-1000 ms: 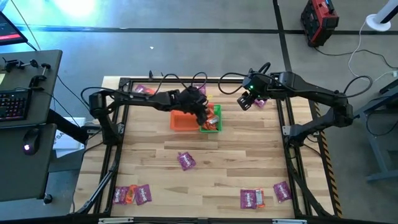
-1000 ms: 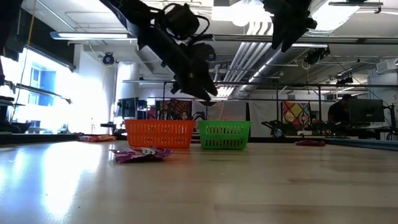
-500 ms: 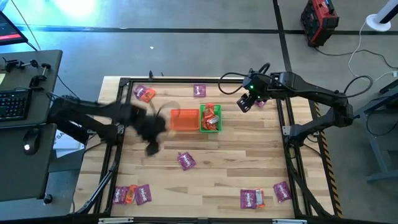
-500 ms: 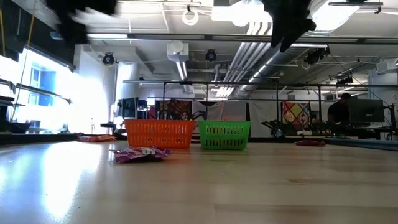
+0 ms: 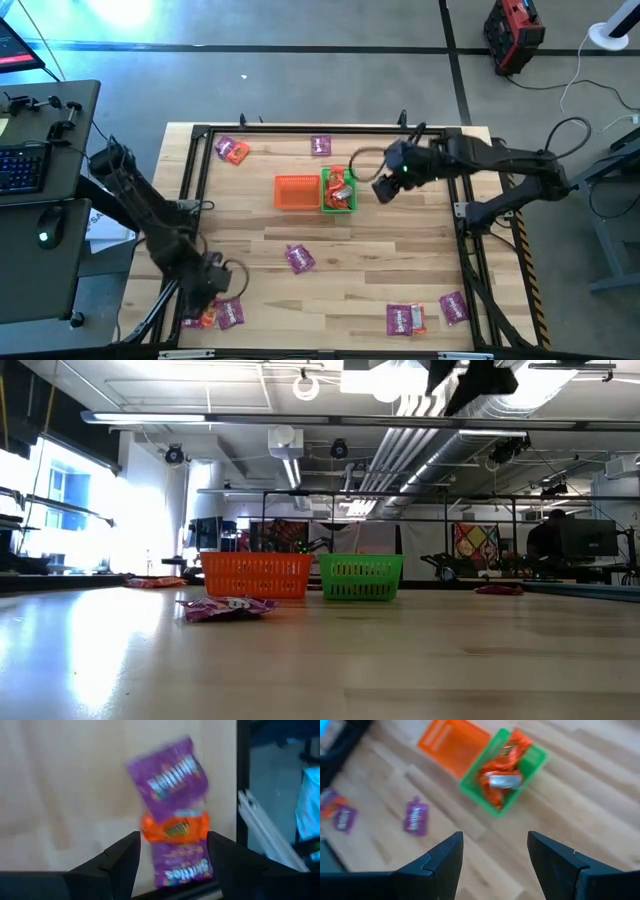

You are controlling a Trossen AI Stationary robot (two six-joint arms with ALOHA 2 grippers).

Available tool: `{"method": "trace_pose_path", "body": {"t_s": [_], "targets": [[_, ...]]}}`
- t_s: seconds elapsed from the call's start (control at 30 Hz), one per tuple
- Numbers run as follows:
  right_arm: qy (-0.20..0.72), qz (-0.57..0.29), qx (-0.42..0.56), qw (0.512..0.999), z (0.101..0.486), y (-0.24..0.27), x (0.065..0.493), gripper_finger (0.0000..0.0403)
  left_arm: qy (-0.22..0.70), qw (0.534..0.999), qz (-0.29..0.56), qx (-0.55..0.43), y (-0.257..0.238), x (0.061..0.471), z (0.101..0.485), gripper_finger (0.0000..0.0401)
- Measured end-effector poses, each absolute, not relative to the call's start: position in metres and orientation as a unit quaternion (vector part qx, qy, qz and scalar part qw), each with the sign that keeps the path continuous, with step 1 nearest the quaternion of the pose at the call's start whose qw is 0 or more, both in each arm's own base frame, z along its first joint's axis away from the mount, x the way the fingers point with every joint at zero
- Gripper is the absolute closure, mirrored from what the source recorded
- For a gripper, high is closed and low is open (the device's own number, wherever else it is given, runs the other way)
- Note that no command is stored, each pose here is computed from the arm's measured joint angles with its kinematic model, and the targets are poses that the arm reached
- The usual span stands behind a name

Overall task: Sort candy by brand, put in halloween buckets
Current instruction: Put the orange chocolate into the green bin

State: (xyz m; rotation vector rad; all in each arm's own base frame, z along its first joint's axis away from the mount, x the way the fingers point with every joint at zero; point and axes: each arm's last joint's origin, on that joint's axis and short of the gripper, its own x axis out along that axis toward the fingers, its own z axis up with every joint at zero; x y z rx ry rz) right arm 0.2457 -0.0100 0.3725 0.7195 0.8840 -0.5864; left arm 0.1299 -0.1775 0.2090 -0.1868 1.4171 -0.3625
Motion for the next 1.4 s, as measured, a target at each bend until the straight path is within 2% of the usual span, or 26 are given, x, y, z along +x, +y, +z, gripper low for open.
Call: {"method": "trace_pose_path", "body": {"t_s": [0.2, 0.37, 0.6, 0.73, 1.23, 1.4], "targets": [[0.381, -0.272, 0.348, 0.812, 0.375, 0.020, 0.248, 0.0187, 0.660, 0.726, -0.187, -0.053, -0.180, 0.107, 0.181, 0.0184], [0.369, -0.279, 0.331, 0.823, 0.375, 0.034, 0.247, 0.0187, 0.631, 0.739, -0.233, -0.046, -0.182, 0.105, 0.168, 0.0184], [0.368, -0.277, 0.323, 0.827, 0.375, 0.038, 0.246, 0.0187, 0.630, 0.749, -0.198, -0.056, -0.177, 0.103, 0.157, 0.0184], [0.364, -0.282, 0.316, 0.829, 0.376, 0.037, 0.246, 0.0187, 0.607, 0.764, -0.210, -0.059, -0.179, 0.104, 0.155, 0.0184], [0.364, -0.285, 0.301, 0.834, 0.376, 0.037, 0.246, 0.0187, 0.616, 0.758, -0.212, -0.026, -0.187, 0.107, 0.131, 0.0185], [0.362, -0.288, 0.298, 0.835, 0.376, 0.036, 0.246, 0.0187, 0.615, 0.760, -0.212, -0.023, -0.186, 0.108, 0.132, 0.0214]]}}
